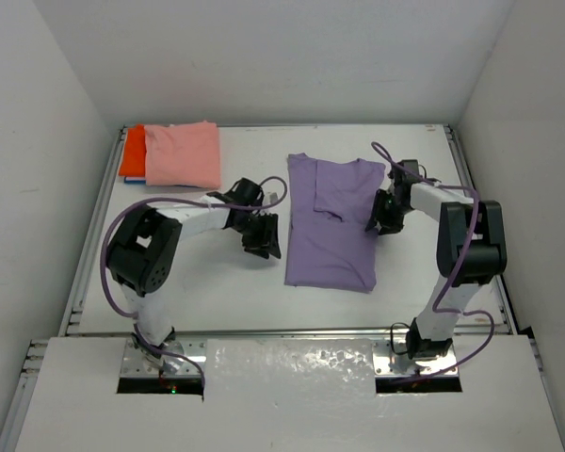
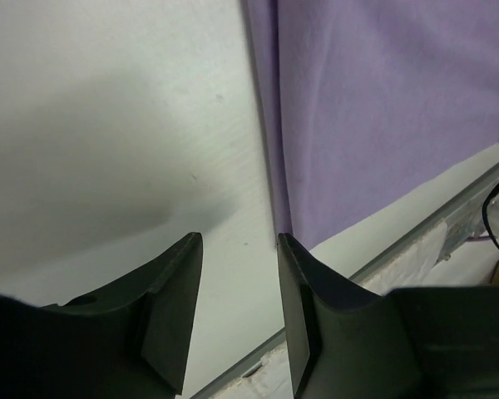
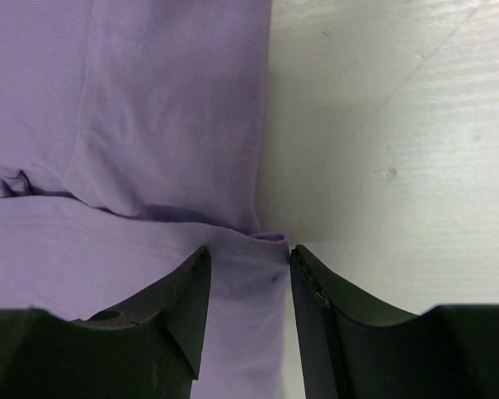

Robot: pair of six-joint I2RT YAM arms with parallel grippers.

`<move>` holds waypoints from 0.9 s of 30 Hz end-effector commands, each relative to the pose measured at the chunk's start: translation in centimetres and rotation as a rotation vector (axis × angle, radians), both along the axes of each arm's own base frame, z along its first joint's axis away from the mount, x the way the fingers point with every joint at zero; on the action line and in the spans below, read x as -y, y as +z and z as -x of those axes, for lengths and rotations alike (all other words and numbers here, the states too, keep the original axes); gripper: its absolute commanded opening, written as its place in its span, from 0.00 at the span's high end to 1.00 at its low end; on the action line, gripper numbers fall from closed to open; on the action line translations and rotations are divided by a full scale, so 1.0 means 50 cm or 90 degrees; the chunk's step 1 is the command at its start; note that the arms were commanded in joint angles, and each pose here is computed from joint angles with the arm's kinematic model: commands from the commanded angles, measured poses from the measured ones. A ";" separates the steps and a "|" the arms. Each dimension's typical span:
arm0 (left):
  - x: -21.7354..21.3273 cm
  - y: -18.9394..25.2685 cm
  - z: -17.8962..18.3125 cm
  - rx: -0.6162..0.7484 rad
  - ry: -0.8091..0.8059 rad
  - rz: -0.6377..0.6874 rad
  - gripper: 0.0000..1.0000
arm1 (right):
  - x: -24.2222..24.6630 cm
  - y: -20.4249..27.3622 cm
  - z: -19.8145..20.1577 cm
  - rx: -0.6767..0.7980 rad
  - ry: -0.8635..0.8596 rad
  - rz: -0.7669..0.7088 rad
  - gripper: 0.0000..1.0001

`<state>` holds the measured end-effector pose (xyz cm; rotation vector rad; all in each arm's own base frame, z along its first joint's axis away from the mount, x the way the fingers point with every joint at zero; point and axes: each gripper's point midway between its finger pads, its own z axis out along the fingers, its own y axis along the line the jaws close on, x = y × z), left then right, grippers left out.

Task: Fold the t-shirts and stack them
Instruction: Fold the folded rectangular tshirt in 1/3 of the way, then grab one side of the 2/3 rectangular tshirt with both arms

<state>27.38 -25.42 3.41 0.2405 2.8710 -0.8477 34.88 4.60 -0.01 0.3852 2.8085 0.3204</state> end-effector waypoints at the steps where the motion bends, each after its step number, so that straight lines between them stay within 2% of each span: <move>1: 0.049 0.027 0.008 0.024 -0.020 0.075 0.60 | -0.019 -0.004 -0.023 0.028 0.008 -0.041 0.57; 7: 0.061 -0.021 0.052 -0.017 -0.033 0.082 0.56 | -0.021 -0.004 -0.030 0.031 0.007 -0.043 0.66; 10: 0.078 -0.036 0.074 -0.028 -0.054 0.076 0.54 | -0.020 0.000 -0.034 0.033 0.010 -0.040 0.75; 11: 0.088 -0.038 0.079 -0.023 -0.062 0.074 0.54 | -0.020 0.001 -0.035 0.033 0.010 -0.039 0.82; 13: 0.097 -0.050 0.084 -0.028 -0.056 0.066 0.54 | -0.018 0.001 -0.038 0.032 0.010 -0.037 0.91; 16: 0.102 -0.072 0.089 -0.035 -0.055 0.053 0.55 | -0.016 0.005 -0.042 0.036 0.013 -0.033 0.94; 18: 0.101 -0.084 0.096 -0.046 -0.053 0.049 0.65 | -0.015 0.006 -0.048 0.036 0.017 -0.030 0.95; 19: 0.100 -0.087 0.096 -0.048 -0.051 0.046 0.82 | -0.014 0.007 -0.051 0.038 0.018 -0.029 0.96; 20: 0.098 -0.089 0.097 -0.048 -0.050 0.043 0.90 | -0.013 0.007 -0.052 0.036 0.019 -0.028 0.96; 22: 0.087 -0.092 0.093 -0.039 -0.044 0.022 1.00 | -0.013 0.007 -0.062 0.037 0.024 -0.025 0.98; 27: 0.065 -0.107 0.089 -0.029 -0.041 -0.021 1.00 | -0.008 0.002 -0.080 0.029 0.034 -0.016 1.00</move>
